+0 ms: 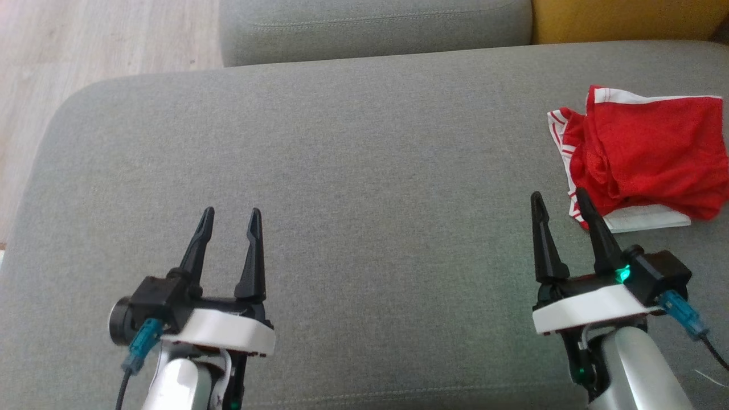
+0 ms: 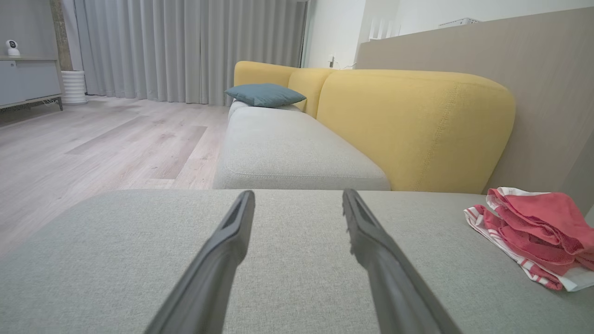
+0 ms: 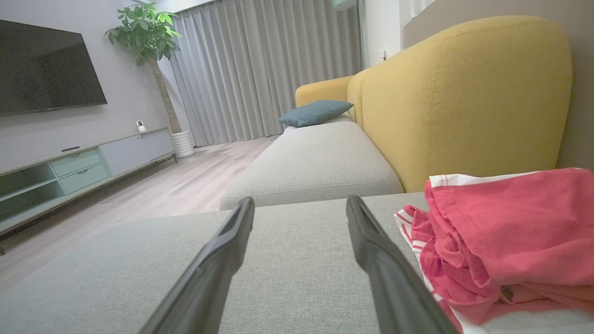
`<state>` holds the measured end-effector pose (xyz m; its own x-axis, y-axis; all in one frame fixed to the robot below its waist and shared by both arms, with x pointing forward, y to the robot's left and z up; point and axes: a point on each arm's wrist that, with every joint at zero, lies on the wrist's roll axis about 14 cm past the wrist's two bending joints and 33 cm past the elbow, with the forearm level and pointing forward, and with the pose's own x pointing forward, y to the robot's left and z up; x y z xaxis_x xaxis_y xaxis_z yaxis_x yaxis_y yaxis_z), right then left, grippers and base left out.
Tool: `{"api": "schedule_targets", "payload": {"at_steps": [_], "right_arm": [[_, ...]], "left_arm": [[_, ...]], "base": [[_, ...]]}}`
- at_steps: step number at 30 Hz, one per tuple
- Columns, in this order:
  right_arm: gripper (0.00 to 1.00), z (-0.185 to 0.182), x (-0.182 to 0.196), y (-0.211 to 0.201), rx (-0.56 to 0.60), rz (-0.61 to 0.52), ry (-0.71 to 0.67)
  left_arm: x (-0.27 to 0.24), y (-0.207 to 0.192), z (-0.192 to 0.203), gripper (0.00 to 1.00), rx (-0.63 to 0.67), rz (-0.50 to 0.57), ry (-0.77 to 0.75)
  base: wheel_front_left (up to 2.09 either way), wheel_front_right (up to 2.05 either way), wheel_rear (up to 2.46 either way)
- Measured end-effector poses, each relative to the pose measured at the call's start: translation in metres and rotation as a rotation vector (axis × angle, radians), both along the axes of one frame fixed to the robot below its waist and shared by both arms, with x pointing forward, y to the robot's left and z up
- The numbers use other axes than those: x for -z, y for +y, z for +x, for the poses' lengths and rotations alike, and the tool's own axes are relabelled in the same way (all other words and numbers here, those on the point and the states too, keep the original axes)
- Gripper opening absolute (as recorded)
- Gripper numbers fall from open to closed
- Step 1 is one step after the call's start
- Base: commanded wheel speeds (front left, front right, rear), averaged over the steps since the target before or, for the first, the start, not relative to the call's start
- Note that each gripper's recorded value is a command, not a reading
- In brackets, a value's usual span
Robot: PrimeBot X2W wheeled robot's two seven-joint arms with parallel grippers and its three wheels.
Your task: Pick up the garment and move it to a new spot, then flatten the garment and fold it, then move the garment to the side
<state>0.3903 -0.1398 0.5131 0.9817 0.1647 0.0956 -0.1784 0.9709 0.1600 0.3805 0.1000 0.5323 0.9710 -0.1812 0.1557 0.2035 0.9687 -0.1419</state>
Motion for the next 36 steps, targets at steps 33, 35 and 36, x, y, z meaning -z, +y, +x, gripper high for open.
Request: {"api": "schedule_targets", "payload": {"at_steps": [33,35,36], "right_arm": [[1.00,-0.002,0.010,-0.003,0.009,0.017,0.031],[1.00,-0.002,0.009,-0.003,0.009,0.017,0.029],[1.00,-0.002,0.009,-0.003,0.009,0.017,0.029]], "left_arm": [[0.004,0.000,0.006,1.00,0.004,-0.029,0.015],[0.003,0.002,0.007,1.00,-0.003,-0.041,0.016],[0.003,0.003,0.007,1.00,-0.006,-0.041,0.015]], "base": [[0.00,0.00,0.00],[0.00,0.00,0.00],[0.00,0.00,0.00]]}}
